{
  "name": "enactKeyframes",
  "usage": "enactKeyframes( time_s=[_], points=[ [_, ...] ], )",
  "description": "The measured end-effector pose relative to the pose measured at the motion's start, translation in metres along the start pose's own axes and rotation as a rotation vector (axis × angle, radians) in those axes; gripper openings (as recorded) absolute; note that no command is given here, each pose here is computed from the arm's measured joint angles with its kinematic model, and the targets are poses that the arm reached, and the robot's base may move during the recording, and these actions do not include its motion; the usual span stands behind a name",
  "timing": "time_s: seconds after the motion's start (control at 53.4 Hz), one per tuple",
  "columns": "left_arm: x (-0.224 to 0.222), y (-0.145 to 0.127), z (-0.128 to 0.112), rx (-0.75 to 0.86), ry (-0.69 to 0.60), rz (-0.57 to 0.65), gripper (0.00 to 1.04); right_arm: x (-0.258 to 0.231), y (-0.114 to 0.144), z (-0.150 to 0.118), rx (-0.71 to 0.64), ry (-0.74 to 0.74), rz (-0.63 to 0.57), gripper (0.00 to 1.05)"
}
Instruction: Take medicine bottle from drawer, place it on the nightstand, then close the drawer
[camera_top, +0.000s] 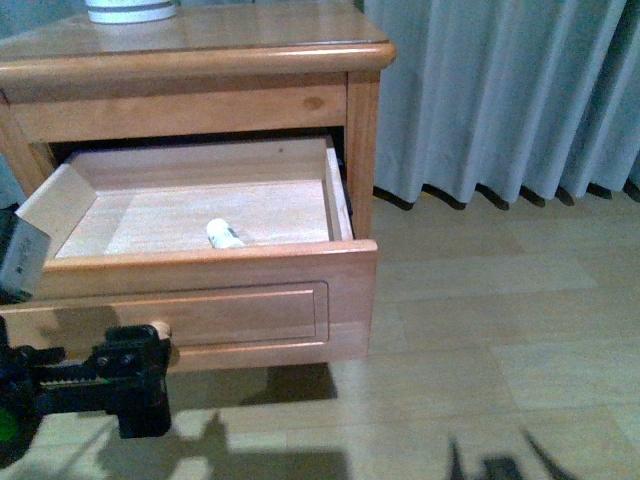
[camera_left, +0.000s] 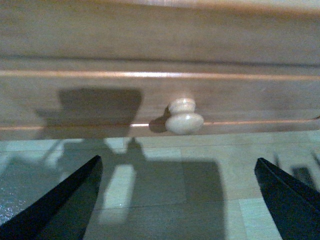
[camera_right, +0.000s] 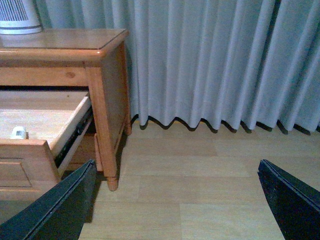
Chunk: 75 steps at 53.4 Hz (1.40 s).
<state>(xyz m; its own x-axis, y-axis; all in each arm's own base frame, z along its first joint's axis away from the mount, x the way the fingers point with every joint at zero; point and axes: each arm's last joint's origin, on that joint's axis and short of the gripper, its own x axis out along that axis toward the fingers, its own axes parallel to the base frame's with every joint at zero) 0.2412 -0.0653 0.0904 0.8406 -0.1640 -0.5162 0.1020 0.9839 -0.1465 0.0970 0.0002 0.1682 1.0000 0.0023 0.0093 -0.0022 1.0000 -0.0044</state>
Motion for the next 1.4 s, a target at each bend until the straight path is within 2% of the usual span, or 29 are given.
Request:
enactKeyframes(
  time_s=[0.225,0.356,0.468,0.524,0.561,0.599,0.674,0.749,0.823,1.048,1.404],
  points=[
    [-0.045,0.011,0.06,0.008,-0.083,-0.041,0.98,0.0,0.0,0.0,0.0,0.0,0.0,0.98],
    [-0.102,0.021,0.106,0.009,-0.183,-0.084,0.98,0.0,0.0,0.0,0.0,0.0,0.0,0.98],
    [-0.161,0.027,0.12,-0.008,-0.242,-0.145,0.98,0.0,0.0,0.0,0.0,0.0,0.0,0.98],
    [-0.19,0.027,0.116,-0.041,-0.263,-0.195,0.98,0.0,0.0,0.0,0.0,0.0,0.0,0.98],
    [-0.207,0.025,0.111,-0.04,-0.292,-0.188,0.98,0.0,0.0,0.0,0.0,0.0,0.0,0.98],
    [-0.222,0.021,0.104,0.027,-0.446,-0.049,0.88,0.0,0.0,0.0,0.0,0.0,0.0,0.98],
    [-0.232,0.021,0.089,0.069,-0.591,0.087,0.74,0.0,0.0,0.0,0.0,0.0,0.0,0.98],
    [-0.224,0.024,0.074,0.077,-0.59,0.137,0.61,0.0,0.0,0.0,0.0,0.0,0.0,0.98],
    [-0.209,0.028,0.058,0.09,-0.547,0.136,0.47,0.0,0.0,0.0,0.0,0.0,0.0,0.98],
    [-0.197,0.031,0.036,0.103,-0.556,0.132,0.05,0.0,0.0,0.0,0.0,0.0,-0.004,0.98],
    [-0.183,0.035,0.013,0.104,-0.555,0.137,0.04,0.0,0.0,0.0,0.0,-0.001,-0.003,0.98]
  ],
)
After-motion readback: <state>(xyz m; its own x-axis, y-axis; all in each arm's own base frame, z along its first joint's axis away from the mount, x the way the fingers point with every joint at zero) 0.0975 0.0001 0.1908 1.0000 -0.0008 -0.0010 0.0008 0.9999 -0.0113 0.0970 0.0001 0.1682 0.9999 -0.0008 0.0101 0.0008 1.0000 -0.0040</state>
